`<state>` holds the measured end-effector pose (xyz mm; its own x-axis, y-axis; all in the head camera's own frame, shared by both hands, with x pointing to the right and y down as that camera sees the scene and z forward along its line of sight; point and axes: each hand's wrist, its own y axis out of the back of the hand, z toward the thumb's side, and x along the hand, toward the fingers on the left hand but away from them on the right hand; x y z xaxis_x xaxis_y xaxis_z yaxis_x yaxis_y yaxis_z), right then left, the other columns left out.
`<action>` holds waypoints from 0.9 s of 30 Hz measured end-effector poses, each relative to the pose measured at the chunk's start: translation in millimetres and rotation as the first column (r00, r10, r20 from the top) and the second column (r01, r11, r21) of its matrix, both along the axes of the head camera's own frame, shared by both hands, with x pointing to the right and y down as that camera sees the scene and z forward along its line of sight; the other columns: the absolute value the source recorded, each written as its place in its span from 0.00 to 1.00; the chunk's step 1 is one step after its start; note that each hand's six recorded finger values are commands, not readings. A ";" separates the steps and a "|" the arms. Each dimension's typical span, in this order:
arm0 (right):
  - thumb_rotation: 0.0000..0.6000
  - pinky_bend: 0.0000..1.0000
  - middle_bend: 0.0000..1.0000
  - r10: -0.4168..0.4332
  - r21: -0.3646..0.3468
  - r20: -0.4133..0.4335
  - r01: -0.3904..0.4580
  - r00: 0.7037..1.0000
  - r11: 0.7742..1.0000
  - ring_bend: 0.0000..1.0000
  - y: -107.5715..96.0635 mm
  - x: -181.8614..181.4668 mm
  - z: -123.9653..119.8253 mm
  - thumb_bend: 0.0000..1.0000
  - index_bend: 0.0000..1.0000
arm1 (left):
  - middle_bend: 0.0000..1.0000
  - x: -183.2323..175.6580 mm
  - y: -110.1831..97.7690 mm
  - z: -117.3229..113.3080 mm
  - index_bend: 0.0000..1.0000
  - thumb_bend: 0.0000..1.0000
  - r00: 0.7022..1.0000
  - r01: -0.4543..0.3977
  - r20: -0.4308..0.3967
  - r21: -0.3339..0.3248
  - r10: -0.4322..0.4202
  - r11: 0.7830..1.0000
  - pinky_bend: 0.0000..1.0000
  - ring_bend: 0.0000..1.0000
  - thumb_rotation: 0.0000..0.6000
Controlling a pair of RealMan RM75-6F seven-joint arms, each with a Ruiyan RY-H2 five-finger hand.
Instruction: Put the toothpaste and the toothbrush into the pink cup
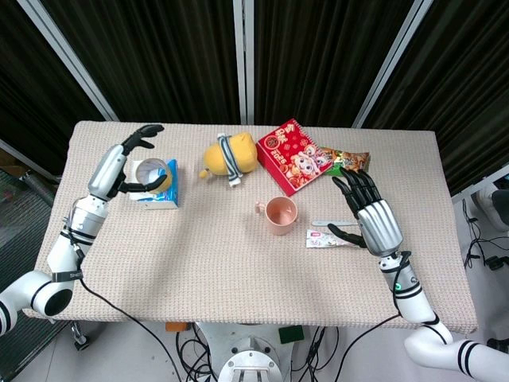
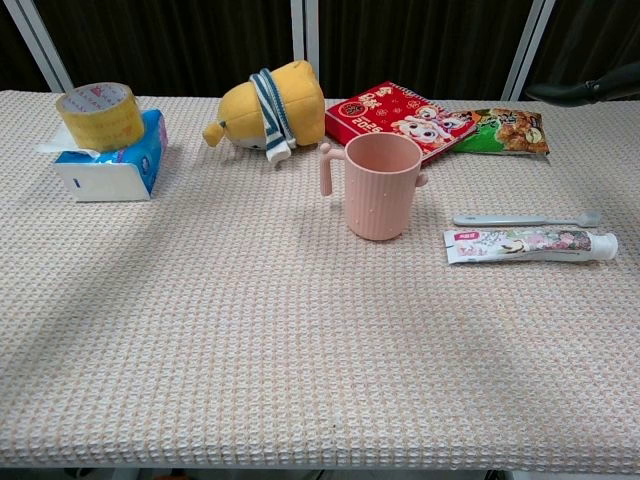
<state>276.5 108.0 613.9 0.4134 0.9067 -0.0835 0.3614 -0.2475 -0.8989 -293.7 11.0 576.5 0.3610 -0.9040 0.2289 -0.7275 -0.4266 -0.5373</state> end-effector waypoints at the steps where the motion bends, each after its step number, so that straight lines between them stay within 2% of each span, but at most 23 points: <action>1: 1.00 0.00 0.00 0.001 -0.003 -0.002 -0.001 1.000 1.000 0.00 -0.3 0.1 1.5 0.44 0.00 | 0.16 -0.5 0.1 0.5 0.16 0.23 1.000 0.003 -0.003 -0.003 -0.003 1.000 0.30 0.17 0.97; 6: 1.00 0.00 0.00 0.003 -0.022 0.001 -0.003 1.000 1.000 0.00 -1.5 0.1 6.7 0.44 0.00 | 0.16 -3.9 0.3 3.3 0.16 0.23 1.000 0.012 -0.016 -0.016 -0.013 1.000 0.30 0.17 0.97; 10: 1.00 0.00 0.00 -0.007 -0.030 -0.017 0.006 1.000 1.000 0.00 -0.2 0.5 8.9 0.44 0.00 | 0.16 -5.1 2.4 5.2 0.16 0.23 1.000 -0.002 0.013 -0.014 0.003 1.000 0.30 0.17 0.97; 14: 1.00 0.00 0.00 0.006 -0.034 -0.050 -0.008 0.999 0.999 0.00 0.3 2.5 9.7 0.44 0.00 | 0.16 -10.4 6.2 9.4 0.17 0.22 0.992 -0.035 0.120 0.000 0.035 0.999 0.30 0.17 1.00; 17: 1.00 0.00 0.00 0.018 -0.032 -0.105 -0.022 0.994 0.999 0.00 1.4 4.4 9.7 0.40 0.00 | 0.16 -18.3 9.9 13.2 0.17 0.22 0.966 -0.069 0.252 0.023 0.060 0.997 0.30 0.17 1.00; 20: 1.00 0.00 0.04 0.022 -0.050 -0.205 -0.033 0.978 0.998 0.00 3.3 10.5 11.4 0.36 0.00 | 0.16 -30.0 16.1 17.0 0.17 0.22 0.910 -0.104 0.407 0.047 0.076 0.993 0.28 0.16 0.98; 22: 1.00 0.00 0.06 0.018 -0.076 -0.287 -0.041 0.958 0.996 0.00 4.8 16.6 13.3 0.34 0.00 | 0.15 -41.2 22.5 20.2 0.17 0.21 0.853 -0.125 0.516 0.051 0.081 0.991 0.26 0.14 0.94; 25: 1.00 0.00 0.04 0.011 -0.143 -0.432 -0.080 0.902 0.987 0.00 7.3 31.9 16.8 0.34 0.00 | 0.13 -61.0 34.9 25.4 0.17 0.21 0.754 -0.137 0.652 0.038 0.079 0.990 0.25 0.12 0.82; 27: 1.00 0.00 0.05 0.005 -0.196 -0.525 -0.127 0.851 0.972 0.00 10.0 45.8 20.7 0.34 0.00 | 0.13 -77.2 47.1 29.4 0.16 0.21 0.681 -0.127 0.729 0.021 0.071 0.992 0.25 0.12 0.79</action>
<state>322.4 117.9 634.6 0.1939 0.8643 -0.4641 -0.1193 -0.4488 -0.8856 -370.9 58.1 605.9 0.1954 -0.8953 0.4004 -0.0531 -0.4173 -0.9072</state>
